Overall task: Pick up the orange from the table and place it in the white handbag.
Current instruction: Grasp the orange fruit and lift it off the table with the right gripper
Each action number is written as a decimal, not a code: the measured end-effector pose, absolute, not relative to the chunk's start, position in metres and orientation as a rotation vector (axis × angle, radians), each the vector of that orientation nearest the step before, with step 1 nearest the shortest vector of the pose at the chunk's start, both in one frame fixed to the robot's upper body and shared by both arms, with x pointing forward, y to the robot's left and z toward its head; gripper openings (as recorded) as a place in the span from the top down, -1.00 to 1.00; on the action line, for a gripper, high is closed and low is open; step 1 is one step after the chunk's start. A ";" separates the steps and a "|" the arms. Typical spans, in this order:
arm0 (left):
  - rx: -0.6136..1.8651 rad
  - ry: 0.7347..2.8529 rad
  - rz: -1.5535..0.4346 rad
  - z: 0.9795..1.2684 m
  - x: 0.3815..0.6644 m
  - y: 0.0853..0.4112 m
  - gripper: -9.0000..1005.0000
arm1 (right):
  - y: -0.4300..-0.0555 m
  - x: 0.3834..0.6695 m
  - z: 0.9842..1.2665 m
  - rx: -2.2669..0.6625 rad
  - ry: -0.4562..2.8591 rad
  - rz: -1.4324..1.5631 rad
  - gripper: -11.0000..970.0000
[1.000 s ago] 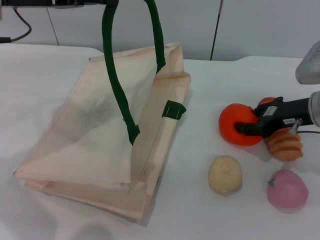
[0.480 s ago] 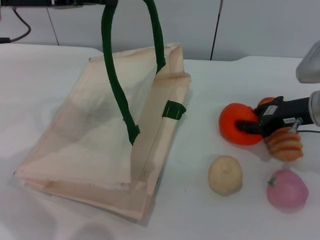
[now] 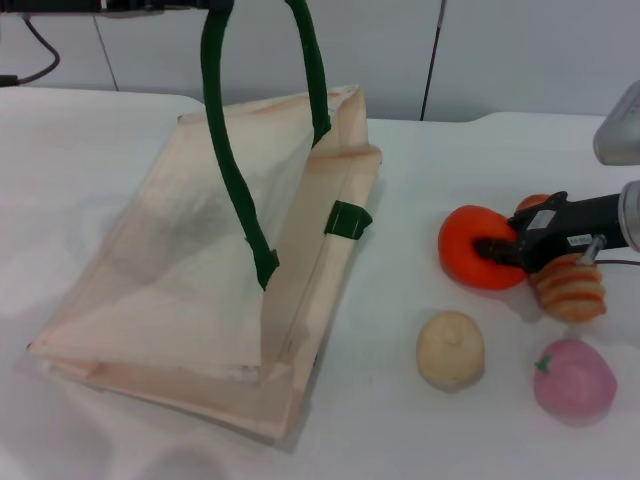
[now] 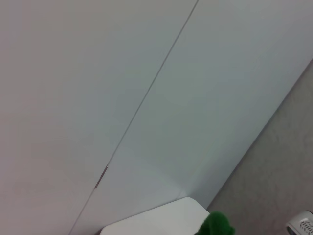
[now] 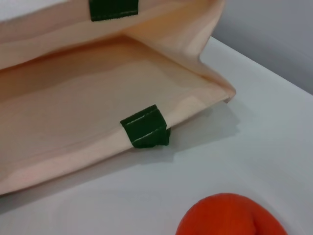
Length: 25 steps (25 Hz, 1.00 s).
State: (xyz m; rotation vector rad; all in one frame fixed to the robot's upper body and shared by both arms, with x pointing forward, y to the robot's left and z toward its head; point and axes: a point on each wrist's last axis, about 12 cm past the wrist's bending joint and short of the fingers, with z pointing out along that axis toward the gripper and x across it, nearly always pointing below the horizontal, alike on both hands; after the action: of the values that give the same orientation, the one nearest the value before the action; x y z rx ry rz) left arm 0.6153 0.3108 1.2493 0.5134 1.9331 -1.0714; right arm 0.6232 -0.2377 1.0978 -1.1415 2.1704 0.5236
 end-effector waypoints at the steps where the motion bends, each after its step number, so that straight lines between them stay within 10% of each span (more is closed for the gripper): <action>1: 0.513 1.933 -1.071 1.249 0.615 0.311 0.78 | -0.238 0.623 1.098 -1.142 2.171 0.524 0.40; 25: 0.509 1.924 -1.074 1.251 0.616 0.312 0.78 | -0.236 0.623 1.100 -1.135 2.156 0.546 0.73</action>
State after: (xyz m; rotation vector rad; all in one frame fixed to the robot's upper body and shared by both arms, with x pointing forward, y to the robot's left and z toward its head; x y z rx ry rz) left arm 0.6156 0.3123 1.2505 0.5091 1.9243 -1.0741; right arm 0.6232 -0.2359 1.1001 -1.1352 2.1558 0.5462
